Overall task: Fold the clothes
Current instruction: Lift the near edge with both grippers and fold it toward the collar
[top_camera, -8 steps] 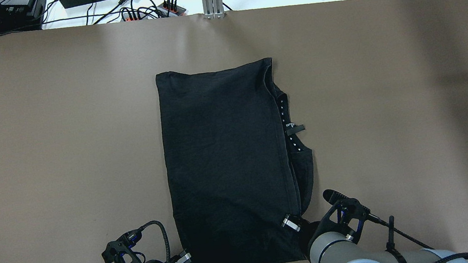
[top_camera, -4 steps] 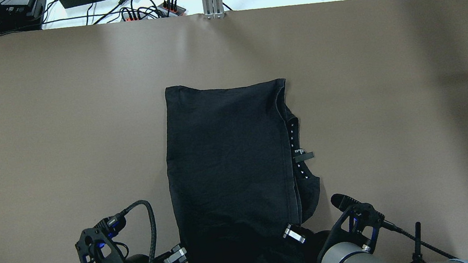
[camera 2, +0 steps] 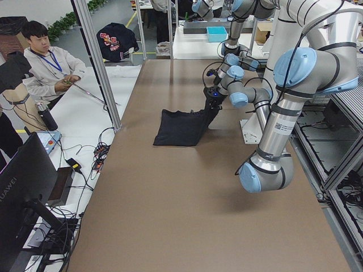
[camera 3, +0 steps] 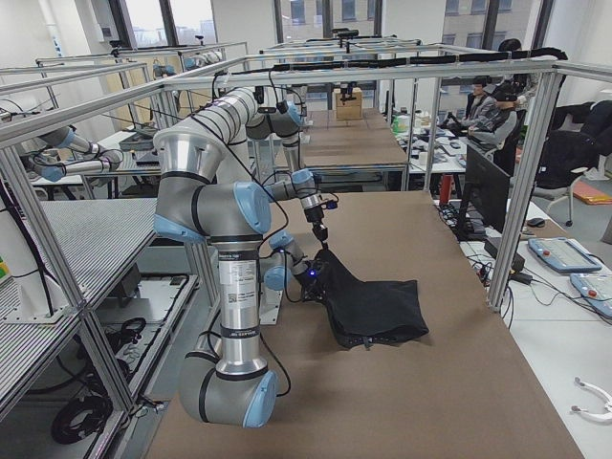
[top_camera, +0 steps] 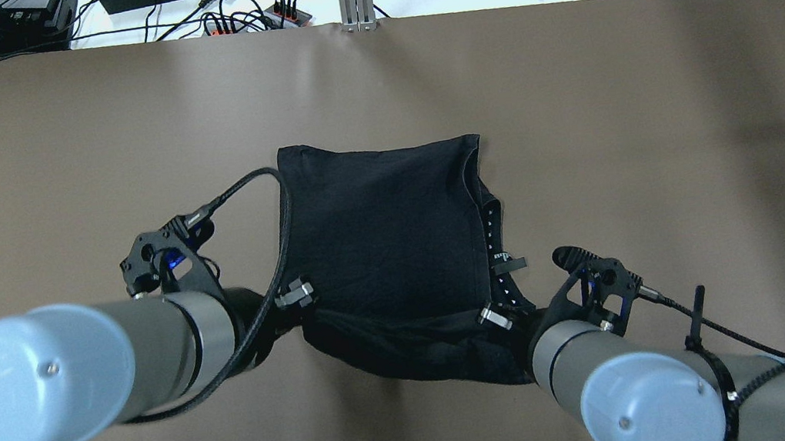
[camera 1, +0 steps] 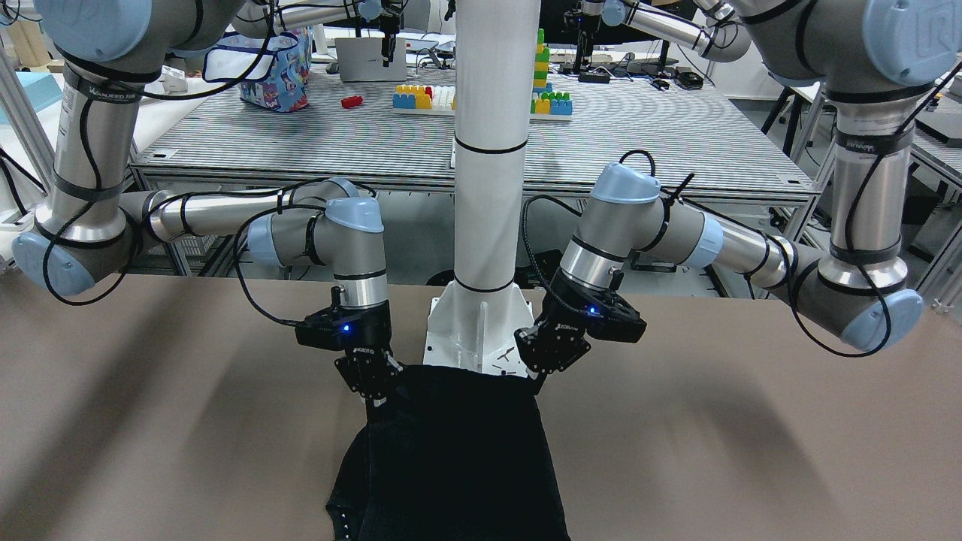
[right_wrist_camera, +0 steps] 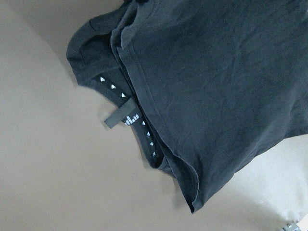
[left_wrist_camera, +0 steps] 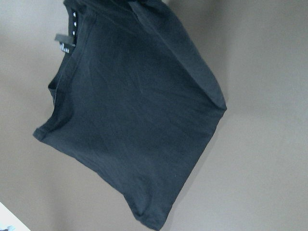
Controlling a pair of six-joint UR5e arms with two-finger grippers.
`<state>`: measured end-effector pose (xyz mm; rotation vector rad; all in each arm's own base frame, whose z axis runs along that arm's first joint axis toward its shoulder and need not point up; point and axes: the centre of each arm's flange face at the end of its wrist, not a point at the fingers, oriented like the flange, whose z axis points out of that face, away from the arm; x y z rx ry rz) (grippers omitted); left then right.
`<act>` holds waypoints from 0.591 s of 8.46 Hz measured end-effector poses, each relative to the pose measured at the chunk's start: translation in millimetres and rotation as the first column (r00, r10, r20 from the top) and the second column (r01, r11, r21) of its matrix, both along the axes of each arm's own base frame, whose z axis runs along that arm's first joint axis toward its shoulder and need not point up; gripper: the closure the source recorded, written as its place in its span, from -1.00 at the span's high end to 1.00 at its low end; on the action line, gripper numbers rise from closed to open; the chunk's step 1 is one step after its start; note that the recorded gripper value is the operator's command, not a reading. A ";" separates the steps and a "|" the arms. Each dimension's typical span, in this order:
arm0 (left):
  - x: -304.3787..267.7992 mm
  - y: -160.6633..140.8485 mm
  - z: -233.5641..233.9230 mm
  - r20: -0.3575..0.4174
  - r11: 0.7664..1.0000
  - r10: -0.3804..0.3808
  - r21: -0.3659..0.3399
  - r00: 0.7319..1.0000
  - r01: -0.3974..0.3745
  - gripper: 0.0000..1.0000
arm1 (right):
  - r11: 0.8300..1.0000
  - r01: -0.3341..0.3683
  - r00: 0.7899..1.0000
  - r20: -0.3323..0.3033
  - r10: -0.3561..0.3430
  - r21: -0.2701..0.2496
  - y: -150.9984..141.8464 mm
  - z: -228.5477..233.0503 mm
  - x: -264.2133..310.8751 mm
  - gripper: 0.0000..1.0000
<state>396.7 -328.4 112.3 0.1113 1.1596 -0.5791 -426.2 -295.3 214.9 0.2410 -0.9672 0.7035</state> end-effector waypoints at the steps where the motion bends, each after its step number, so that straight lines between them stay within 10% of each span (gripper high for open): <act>1: 0.8 -34.2 -2.5 0.042 1.000 -0.012 0.003 0.999 0.012 -1.00 | 1.000 -0.029 0.999 -0.024 0.029 -0.004 -30.2 -4.5 0.6 -1.00; 5: 26.4 -162.6 9.9 0.217 0.999 -0.041 -0.001 0.975 0.043 -1.00 | 0.993 -0.121 0.988 -0.097 0.120 -0.008 -116.8 -10.4 -16.0 -1.00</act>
